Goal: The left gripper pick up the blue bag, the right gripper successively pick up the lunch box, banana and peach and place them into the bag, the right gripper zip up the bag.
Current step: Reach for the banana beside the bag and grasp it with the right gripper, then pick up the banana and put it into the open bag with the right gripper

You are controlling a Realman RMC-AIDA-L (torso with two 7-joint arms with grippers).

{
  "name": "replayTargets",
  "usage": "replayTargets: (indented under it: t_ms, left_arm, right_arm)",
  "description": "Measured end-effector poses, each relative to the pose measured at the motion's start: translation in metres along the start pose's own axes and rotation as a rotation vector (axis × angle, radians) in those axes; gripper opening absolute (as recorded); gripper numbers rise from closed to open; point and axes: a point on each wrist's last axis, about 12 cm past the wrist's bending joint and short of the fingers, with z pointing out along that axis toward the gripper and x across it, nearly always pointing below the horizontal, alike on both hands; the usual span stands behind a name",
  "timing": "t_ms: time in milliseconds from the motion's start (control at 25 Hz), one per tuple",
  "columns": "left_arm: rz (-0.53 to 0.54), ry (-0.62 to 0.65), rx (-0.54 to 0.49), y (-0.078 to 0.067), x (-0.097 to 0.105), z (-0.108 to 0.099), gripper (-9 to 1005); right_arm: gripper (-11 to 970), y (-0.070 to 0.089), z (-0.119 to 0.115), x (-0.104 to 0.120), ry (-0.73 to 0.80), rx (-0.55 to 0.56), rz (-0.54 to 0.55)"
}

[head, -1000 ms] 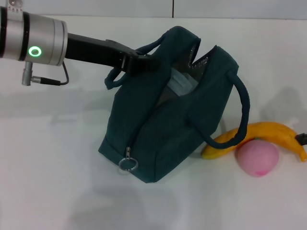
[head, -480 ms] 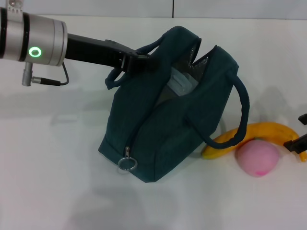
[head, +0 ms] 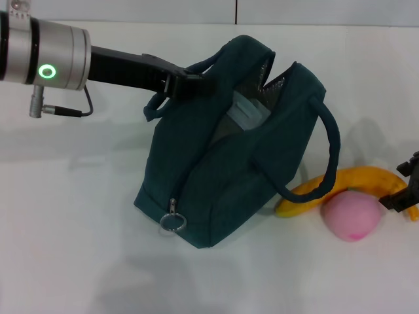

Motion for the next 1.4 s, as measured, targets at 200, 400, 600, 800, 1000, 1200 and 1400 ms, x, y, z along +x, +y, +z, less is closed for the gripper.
replayTargets:
  t_ms: [200,400,600,800,1000,1200,1400]
  left_arm:
    - [0.0,0.0,-0.001,0.0,0.001,0.0,61]
    - [0.001,0.0,-0.001,0.0,0.001,0.0,62]
    - [0.001,0.0,-0.001,0.0,0.001,0.0,62]
    - [0.002,0.0,-0.002,0.0,0.0,-0.001,62]
    - [0.003,0.0,-0.002,0.0,0.0,-0.001,62]
    - [0.002,0.001,-0.003,0.001,0.0,-0.001,62]
    - [-0.006,0.003,-0.009,0.002,0.002,-0.003,62]
  right_arm:
    - [814,-0.001,0.004,0.0,0.006,-0.001,0.007]
    - [574,-0.004,0.006,0.002,0.025,0.012,0.011]
    - [436,-0.005,0.008,0.003,0.023,0.015,0.02]
    - [406,-0.009,0.005,0.004,0.016,0.033,0.031]
    - [410,-0.025,-0.006,0.017,-0.005,0.105,0.105]
    - [415,-0.04,-0.029,0.032,-0.072,0.222,0.143]
    - [420,-0.042,-0.063,0.032,-0.204,0.372,0.075]
